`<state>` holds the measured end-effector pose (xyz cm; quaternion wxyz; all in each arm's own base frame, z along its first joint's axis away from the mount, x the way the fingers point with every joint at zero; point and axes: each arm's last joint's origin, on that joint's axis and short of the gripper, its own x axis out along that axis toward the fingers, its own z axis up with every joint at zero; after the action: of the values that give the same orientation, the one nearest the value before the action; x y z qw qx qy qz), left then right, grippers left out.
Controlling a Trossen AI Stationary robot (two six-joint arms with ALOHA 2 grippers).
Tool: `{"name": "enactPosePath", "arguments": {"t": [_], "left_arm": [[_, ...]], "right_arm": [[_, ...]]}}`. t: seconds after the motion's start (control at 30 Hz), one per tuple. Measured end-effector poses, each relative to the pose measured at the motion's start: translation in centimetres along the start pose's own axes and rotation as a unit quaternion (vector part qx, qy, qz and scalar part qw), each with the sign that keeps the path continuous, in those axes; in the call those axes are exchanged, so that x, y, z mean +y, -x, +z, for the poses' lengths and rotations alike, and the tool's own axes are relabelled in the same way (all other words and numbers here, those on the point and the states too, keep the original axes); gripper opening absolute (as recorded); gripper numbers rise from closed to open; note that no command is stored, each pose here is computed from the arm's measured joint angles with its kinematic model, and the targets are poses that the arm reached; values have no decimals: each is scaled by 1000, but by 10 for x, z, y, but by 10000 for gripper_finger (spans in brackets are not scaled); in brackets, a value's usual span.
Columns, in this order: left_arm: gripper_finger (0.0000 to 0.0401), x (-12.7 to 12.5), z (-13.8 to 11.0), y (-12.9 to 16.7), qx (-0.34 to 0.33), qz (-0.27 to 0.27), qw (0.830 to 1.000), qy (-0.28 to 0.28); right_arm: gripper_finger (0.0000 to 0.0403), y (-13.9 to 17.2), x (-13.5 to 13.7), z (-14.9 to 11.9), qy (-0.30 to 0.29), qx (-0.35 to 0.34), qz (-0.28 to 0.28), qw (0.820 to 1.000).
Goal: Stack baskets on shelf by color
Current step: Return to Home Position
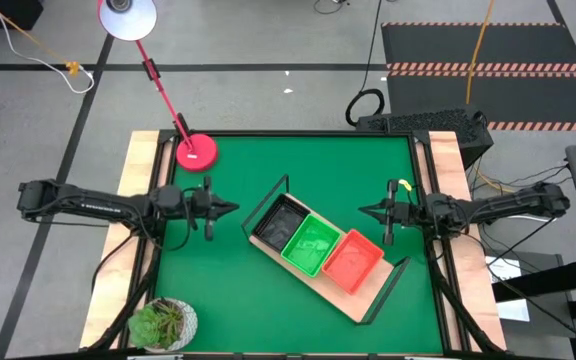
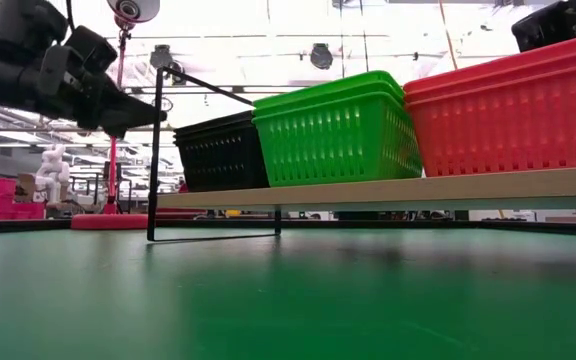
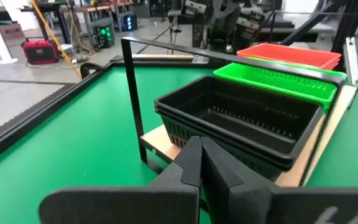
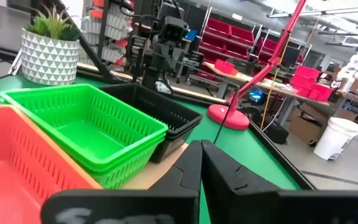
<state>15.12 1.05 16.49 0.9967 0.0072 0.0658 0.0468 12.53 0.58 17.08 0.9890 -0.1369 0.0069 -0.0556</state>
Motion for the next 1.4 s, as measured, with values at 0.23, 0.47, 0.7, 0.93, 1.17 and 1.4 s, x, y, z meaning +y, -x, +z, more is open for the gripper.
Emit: {"name": "enactPosePath", "arguments": {"t": [0.23, 0.47, 0.7, 0.93, 1.17, 1.4], "left_arm": [[2, -1, -12, 6, -21, -5, 1000, 19], [1, -11, -8, 8, -36, -14, 999, 10], [1, -17, -4, 14, -53, -11, 999, -8], [1, -19, -1, 20, -63, -10, 998, -13], [0, -19, -2, 25, -57, -16, 998, -18], [0, -19, -1, 29, -61, -21, 998, -19]], "right_arm": [[0, 3, -1, -3, 4, 17, -8, 1000], [0, 9, -6, -1, -1, 5, -28, 1000], [0, 19, -9, 5, 7, -34, -24, 999], [0, 29, -10, 5, 7, -46, -27, 999], [0, 28, -8, 2, 10, -31, -7, 999], [0, 28, -4, -3, 4, -16, 43, 999]]}}
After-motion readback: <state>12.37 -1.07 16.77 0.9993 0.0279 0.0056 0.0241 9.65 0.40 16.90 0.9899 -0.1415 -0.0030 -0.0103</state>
